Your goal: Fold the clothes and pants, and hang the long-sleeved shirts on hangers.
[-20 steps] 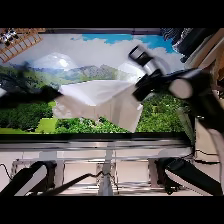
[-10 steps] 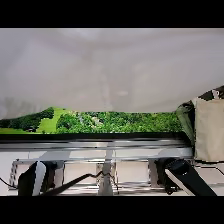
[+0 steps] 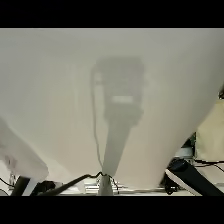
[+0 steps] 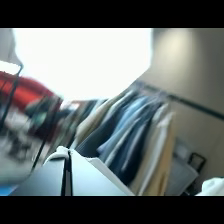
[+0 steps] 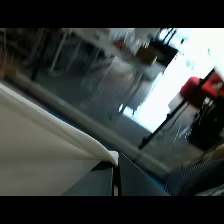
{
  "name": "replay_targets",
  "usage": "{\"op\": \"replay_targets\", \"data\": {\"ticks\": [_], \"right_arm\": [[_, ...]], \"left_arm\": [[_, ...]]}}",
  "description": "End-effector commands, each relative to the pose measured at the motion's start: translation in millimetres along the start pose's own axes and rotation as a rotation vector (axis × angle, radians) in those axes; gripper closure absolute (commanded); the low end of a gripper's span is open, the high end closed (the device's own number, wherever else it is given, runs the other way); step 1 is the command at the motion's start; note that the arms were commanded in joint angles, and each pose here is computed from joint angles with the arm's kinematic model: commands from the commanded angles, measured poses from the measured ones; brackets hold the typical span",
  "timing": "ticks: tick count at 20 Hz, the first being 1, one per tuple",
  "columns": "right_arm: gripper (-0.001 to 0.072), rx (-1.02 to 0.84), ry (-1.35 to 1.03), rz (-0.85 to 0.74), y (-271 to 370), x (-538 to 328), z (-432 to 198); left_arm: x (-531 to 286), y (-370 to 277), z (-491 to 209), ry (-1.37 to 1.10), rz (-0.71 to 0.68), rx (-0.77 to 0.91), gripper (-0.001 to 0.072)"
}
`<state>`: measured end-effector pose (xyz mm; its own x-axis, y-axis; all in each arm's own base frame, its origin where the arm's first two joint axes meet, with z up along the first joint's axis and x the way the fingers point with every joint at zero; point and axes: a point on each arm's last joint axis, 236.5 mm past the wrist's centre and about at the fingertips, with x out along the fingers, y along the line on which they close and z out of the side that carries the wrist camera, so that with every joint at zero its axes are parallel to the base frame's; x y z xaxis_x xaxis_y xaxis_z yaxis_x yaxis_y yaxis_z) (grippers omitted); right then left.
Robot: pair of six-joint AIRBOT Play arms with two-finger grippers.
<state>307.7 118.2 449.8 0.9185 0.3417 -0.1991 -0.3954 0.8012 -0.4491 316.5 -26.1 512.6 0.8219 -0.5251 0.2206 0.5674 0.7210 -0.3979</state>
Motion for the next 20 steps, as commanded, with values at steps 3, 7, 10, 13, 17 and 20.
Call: {"op": "replay_targets", "data": {"ticks": [3,7,10,13,17,20], "right_arm": [[0.0691,0.043,0.501,0.077,36.3,214.4,-199.6],[0.0693,0.089,0.414,-0.011,21.5,341.3,-293.4],[0.0651,0.124,0.291,-0.092,12.3,394.0,-333.2],[0.0217,0.447,0.369,-0.135,-3.7,381.4,-365.9],[0.0217,0.828,0.841,0.048,24.5,281.9,-434.4],[0.0223,1.044,1.074,0.314,68.6,197.6,-458.0]], "left_arm": [[92.7,235.1,-197.1,0.367,0.235,-0.29,0.0703],[127.3,362.0,-290.5,0.389,0.377,-0.379,0.0703],[136.2,410.8,-316.4,0.393,0.408,-0.386,0.0632],[127.7,412.2,-309.6,0.471,0.397,-0.297,0.0055],[-25.9,422.4,-348.7,0.993,0.784,-0.42,0.0248],[-121.4,381.3,-380.2,1.312,0.862,-0.55,0.0248]]}}
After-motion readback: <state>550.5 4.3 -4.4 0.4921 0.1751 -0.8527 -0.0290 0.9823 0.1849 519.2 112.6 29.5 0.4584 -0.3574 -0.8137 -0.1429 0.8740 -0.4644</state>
